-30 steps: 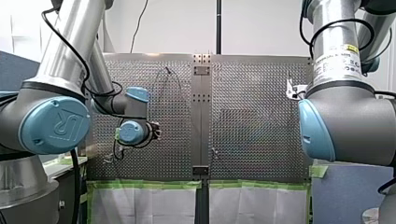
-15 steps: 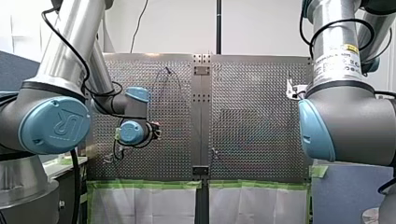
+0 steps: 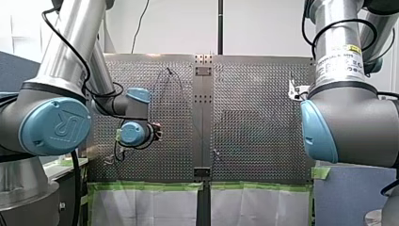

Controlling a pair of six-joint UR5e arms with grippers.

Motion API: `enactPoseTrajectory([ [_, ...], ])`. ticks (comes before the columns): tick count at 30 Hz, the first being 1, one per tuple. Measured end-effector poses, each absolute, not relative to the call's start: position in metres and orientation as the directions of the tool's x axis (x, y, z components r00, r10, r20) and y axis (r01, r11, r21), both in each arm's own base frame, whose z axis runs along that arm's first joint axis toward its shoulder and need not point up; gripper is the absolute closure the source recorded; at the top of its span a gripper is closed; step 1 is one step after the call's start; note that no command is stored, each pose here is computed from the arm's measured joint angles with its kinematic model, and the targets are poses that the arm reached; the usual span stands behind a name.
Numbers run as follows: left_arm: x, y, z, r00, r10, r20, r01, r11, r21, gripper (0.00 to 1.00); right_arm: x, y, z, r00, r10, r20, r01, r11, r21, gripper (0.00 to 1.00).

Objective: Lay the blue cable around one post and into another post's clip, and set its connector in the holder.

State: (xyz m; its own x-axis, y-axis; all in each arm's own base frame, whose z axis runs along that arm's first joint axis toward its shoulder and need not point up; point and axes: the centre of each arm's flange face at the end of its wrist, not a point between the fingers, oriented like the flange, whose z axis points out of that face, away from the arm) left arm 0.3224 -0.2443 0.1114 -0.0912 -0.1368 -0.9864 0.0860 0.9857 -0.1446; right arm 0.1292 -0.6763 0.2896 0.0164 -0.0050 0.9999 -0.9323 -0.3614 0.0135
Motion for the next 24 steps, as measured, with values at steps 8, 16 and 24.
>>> enactPoseTrajectory([
  [8,0.3224,-0.2443,0.1114,-0.091,-0.137,-0.986,0.086,0.986,-0.145,0.0,0.1292,-0.6763,0.2895,0.016,-0.005,1.0,-0.932,-0.361,0.014,0.0],
  [16,0.3224,-0.2443,0.1114,-0.091,-0.137,-0.986,0.086,0.986,-0.145,0.0,0.1292,-0.6763,0.2896,0.016,-0.005,1.0,-0.932,-0.361,0.014,0.0],
  [24,0.3224,-0.2443,0.1114,-0.091,-0.137,-0.986,0.086,0.986,-0.145,0.0,0.1292,-0.6763,0.2895,0.016,-0.005,1.0,-0.932,-0.361,0.013,0.0],
])
